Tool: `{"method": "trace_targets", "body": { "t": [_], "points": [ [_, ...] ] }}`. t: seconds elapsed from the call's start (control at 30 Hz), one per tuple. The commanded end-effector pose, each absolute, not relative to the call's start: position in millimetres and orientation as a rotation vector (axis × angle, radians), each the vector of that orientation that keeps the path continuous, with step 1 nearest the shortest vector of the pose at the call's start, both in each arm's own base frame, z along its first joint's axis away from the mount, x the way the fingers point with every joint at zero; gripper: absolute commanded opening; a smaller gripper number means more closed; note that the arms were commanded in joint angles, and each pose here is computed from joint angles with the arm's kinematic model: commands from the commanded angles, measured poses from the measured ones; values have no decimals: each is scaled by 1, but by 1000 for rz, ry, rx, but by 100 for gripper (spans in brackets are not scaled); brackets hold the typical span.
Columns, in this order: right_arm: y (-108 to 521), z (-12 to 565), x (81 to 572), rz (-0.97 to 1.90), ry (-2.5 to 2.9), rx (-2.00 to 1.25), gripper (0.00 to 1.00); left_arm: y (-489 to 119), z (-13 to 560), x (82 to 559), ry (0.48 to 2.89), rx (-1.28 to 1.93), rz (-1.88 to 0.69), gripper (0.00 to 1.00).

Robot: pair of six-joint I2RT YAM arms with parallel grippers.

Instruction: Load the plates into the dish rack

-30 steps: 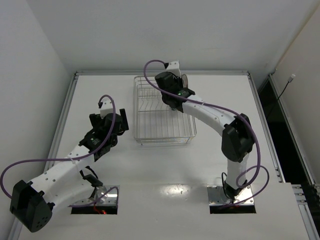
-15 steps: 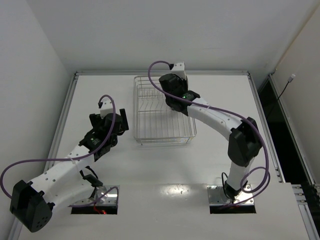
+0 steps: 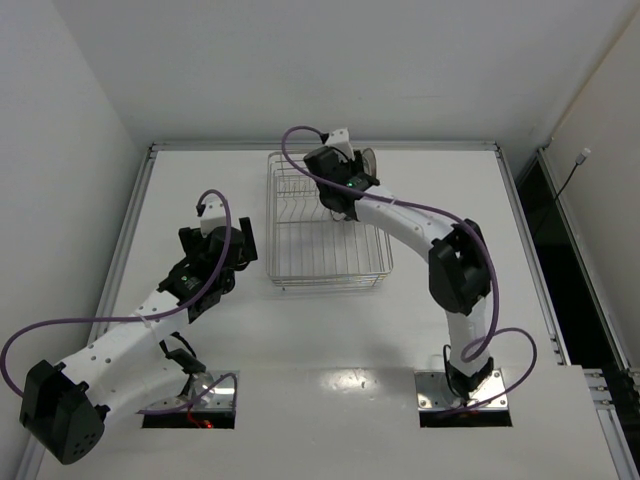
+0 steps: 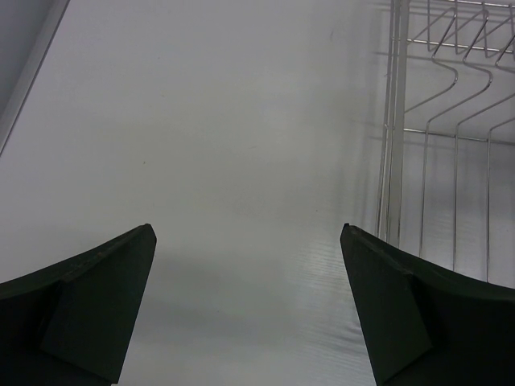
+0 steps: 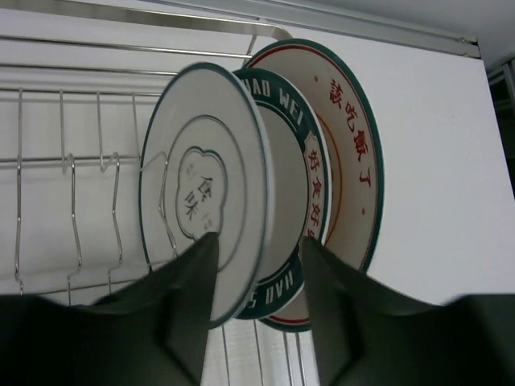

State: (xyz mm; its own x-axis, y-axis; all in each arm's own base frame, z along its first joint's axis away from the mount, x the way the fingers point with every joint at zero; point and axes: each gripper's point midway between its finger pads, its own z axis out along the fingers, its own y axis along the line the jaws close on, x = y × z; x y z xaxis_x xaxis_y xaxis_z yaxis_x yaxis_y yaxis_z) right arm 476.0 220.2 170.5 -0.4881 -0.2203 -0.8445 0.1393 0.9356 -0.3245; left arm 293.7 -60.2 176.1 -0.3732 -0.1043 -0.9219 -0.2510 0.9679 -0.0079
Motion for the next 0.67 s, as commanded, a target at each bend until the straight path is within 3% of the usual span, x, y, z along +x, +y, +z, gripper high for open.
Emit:
{"method": "trace_targets", "body": {
  "t": [0.0, 0.1, 0.13, 0.17, 0.23, 0.4, 0.63],
  "points": [
    [217, 232, 463, -327, 1978, -26, 46, -61, 199, 301, 1903, -286, 136, 100],
    [198, 260, 429, -289, 2001, -58, 69, -59, 197, 301, 1908, -279, 156, 100],
    [194, 267, 420, -266, 2008, -71, 71, -59, 197, 301, 1908, -279, 156, 100],
    [188, 275, 410, -251, 2013, -81, 83, -60, 201, 302, 1901, -283, 150, 100],
    [170, 291, 377, -198, 2048, -121, 93, -58, 201, 302, 1897, -288, 159, 100],
    [141, 295, 295, -1, 2129, -159, 99, -57, 203, 303, 1886, -297, 161, 100],
    [113, 201, 209, 236, 2247, 27, 99, -53, 195, 306, 1909, -290, 232, 100]
  ]
}}
